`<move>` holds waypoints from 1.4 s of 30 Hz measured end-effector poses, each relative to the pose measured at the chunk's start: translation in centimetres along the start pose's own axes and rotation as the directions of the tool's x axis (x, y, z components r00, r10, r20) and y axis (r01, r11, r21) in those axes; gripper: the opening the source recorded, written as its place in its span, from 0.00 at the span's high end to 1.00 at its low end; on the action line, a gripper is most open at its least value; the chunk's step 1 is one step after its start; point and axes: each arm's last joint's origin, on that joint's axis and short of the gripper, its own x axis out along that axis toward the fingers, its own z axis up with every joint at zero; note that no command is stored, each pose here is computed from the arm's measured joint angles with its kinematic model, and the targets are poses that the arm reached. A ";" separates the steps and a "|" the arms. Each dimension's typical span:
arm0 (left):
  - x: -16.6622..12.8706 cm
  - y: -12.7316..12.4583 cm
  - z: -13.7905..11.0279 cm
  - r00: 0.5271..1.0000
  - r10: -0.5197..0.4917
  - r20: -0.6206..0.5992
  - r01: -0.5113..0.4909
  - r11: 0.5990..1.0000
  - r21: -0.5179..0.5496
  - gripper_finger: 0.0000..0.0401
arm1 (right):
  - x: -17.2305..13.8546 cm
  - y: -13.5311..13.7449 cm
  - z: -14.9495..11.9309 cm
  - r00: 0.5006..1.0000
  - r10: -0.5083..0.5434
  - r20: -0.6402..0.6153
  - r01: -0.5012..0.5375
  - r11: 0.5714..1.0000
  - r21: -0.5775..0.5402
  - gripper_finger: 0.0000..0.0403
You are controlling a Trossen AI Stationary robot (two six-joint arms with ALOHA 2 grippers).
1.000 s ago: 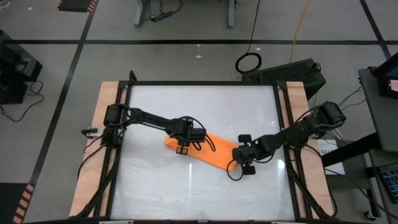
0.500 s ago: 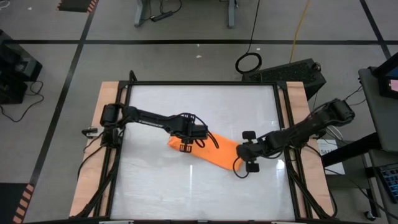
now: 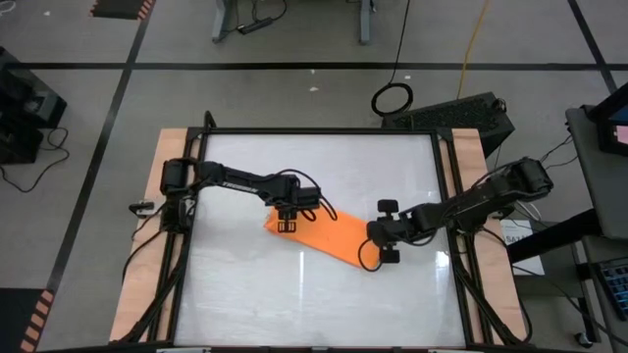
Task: Roll towel
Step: Fold the orange towel
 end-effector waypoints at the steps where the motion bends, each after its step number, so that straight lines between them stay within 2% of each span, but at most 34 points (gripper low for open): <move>1: 0.2 0.1 -0.1 1.000 0.001 0.003 -0.001 1.000 -0.002 0.61 | 0.2 0.0 -0.1 1.000 0.016 -0.018 -0.016 1.000 0.004 0.81; 6: 1.1 0.5 -0.1 0.999 0.033 0.018 -0.033 0.998 0.045 0.61 | 1.3 0.6 0.0 0.994 0.106 -0.036 -0.105 0.994 0.037 0.81; 9: 1.3 0.9 0.1 0.994 0.107 0.028 -0.110 0.989 0.100 0.61 | 1.6 1.2 0.3 0.987 0.161 -0.021 -0.160 0.985 0.060 0.81; 14: 1.5 1.4 0.6 0.962 0.268 0.061 -0.275 0.932 0.237 0.61 | 1.5 2.5 0.8 0.968 0.248 0.044 -0.251 0.963 0.096 0.81; 17: 1.5 2.2 1.1 0.941 0.323 0.105 -0.340 0.892 0.299 0.61 | 1.3 3.4 1.3 0.942 0.318 0.105 -0.328 0.938 0.107 0.81; 25: 1.2 5.1 2.9 0.862 0.427 0.273 -0.497 0.816 0.295 0.61 | 0.8 5.2 2.7 0.881 0.382 0.280 -0.428 0.895 0.124 0.81; 30: 0.6 5.8 3.4 0.813 0.498 0.302 -0.571 0.785 0.240 0.61 | 0.4 5.8 2.7 0.868 0.398 0.296 -0.431 0.901 0.053 0.81; 33: -0.7 5.2 3.4 0.810 0.501 0.303 -0.569 0.797 0.202 0.61 | 0.0 5.8 2.6 0.871 0.400 0.286 -0.418 0.909 0.001 0.81; 36: -1.6 3.4 3.2 0.838 0.464 0.287 -0.528 0.822 0.215 0.61 | 0.1 5.7 2.0 0.894 0.383 0.233 -0.383 0.922 -0.046 0.81; 42: -2.6 -1.8 2.4 0.928 0.254 0.275 -0.321 0.917 0.237 0.61 | 0.4 5.4 1.1 0.927 0.349 0.140 -0.332 0.934 -0.129 0.81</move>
